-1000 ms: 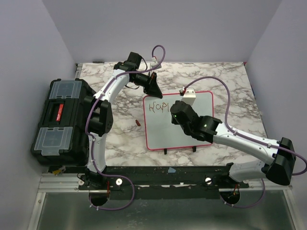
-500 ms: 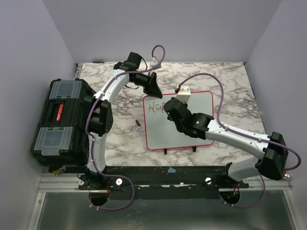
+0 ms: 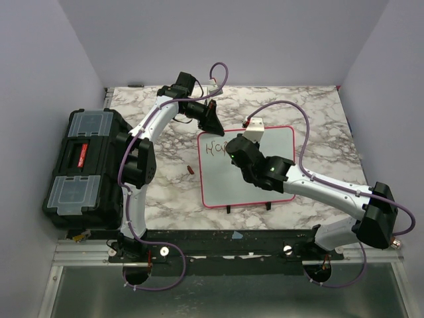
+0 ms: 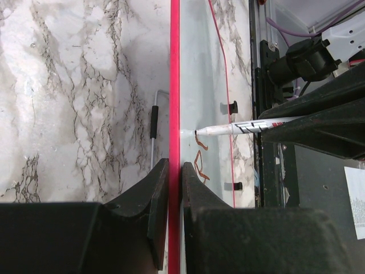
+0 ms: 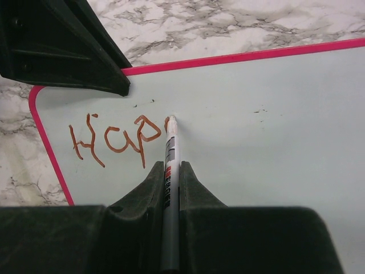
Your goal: Write a sentence on the whiteboard
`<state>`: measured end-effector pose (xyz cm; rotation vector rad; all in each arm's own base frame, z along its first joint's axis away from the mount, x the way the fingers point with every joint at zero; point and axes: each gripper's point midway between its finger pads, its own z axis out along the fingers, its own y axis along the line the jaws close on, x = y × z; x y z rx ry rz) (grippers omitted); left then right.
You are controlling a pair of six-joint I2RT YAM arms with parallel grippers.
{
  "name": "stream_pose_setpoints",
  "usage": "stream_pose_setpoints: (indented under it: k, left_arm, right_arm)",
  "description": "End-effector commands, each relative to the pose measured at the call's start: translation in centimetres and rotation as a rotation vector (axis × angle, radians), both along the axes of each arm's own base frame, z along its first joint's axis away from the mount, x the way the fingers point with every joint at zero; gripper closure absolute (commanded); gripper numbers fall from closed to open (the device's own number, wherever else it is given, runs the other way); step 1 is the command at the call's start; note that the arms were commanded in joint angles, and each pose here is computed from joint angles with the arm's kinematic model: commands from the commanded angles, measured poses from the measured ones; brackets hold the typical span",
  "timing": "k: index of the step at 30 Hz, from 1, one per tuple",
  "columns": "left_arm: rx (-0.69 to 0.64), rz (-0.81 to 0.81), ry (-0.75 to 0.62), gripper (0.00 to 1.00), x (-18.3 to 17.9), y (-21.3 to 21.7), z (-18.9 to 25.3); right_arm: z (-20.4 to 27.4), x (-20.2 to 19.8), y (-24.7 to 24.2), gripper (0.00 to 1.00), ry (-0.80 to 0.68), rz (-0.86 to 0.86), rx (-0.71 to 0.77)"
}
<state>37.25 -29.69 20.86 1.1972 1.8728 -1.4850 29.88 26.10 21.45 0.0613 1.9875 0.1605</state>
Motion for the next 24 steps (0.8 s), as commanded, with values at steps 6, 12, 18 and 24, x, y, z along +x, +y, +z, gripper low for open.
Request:
stream_pose_setpoints:
  k: [6, 12, 18, 24]
  left_arm:
    - [-0.073, -0.029, -0.098, 1.0, -0.3, 0.0, 3.0]
    - [-0.073, -0.03, -0.097, 1.0, -0.3, -0.1, 3.0]
    - [-0.073, -0.029, -0.098, 1.0, -0.3, -0.1, 3.1]
    - [-0.074, -0.029, -0.097, 1.0, -0.2, -0.1, 3.0]
  right_arm:
    - [-0.9, -0.8, -1.8, 0.99, 0.03, -0.031, -0.011]
    - [-1.4, -1.5, -1.8, 0.99, 0.058, -0.007, 0.017]
    - [-1.8, -1.8, -0.4, 0.99, 0.079, 0.051, 0.059]
    - [-1.3, -1.2, 0.6, 0.99, 0.065, 0.066, 0.062]
